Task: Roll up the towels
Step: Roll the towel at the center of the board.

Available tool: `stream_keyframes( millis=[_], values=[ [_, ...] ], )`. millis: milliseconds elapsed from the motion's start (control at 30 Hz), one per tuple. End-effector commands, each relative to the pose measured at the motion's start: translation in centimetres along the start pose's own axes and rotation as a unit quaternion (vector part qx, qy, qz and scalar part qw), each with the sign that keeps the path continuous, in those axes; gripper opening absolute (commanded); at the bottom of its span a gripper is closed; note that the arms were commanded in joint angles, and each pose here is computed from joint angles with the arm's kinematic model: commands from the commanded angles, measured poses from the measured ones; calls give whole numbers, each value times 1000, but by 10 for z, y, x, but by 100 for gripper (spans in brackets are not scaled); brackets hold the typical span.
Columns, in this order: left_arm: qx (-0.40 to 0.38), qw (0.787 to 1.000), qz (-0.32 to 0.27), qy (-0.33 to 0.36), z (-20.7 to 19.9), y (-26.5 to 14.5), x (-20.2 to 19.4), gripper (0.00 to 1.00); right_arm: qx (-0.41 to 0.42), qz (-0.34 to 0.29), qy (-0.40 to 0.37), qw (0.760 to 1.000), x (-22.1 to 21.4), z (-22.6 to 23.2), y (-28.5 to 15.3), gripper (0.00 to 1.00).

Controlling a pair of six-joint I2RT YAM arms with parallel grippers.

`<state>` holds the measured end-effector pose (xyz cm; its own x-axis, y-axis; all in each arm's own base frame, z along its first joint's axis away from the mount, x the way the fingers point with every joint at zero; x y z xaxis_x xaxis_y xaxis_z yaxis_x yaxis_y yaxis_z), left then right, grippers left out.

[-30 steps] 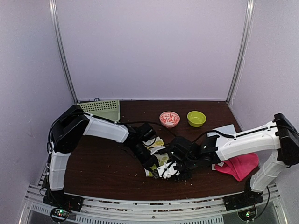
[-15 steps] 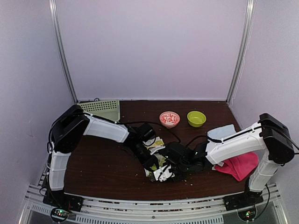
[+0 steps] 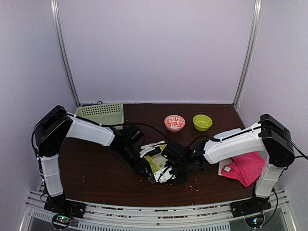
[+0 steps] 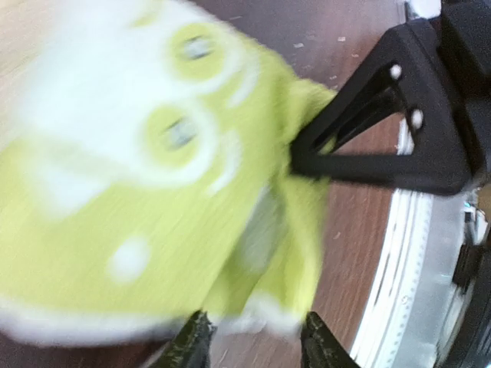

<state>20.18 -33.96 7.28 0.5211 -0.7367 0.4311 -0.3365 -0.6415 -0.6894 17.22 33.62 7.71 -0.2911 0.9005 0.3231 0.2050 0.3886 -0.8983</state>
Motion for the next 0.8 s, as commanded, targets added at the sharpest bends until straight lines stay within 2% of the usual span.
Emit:
stream_keyframes(
  millis=[0, 67, 167, 300, 367, 433, 500, 667, 767],
  values=[
    [90, 994, -59, 17, -2, -36, -4, 45, 164, 38, 70, 983, -19, 30, 0, 6],
    [107, 989, -98, 24, -13, -53, -4, 53, 207, 33, 105, 972, -16, 26, -4, 5],
    [171, 970, -170, 39, -29, -88, 1, 55, 278, 31, 169, 945, -16, 11, -6, 3],
    [199, 921, -322, 85, -74, -146, 12, 57, 367, 26, 238, 899, -16, -11, -5, 2],
    [215, 901, -351, 137, -101, -158, 22, 57, 397, 42, 265, 878, -19, -18, 2, 2],
    [240, 890, -334, 196, -124, -152, 33, 56, 432, 54, 291, 852, -23, -22, 9, 2],
    [261, 889, -284, 246, -138, -132, 41, 55, 460, 58, 304, 832, -27, -23, 18, 3],
    [257, 902, -162, 306, -141, -71, 49, 52, 462, 87, 329, 819, -40, -24, 37, 2],
    [257, 898, -105, 342, -137, -39, 46, 51, 459, 88, 340, 816, -41, -26, 40, 2]
  ],
)
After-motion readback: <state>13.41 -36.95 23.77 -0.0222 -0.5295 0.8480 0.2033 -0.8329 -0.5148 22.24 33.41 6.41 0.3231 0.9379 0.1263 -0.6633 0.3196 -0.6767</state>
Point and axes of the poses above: each gripper's point midway between its finger pads, its own y axis out along the fingers, its own z axis along the line the jaws close on, x = y × z, the point moved 6 cm from there along -y, back along the fingers, and after that the axes turned 6 degrees about y, right-handed, at the moved point
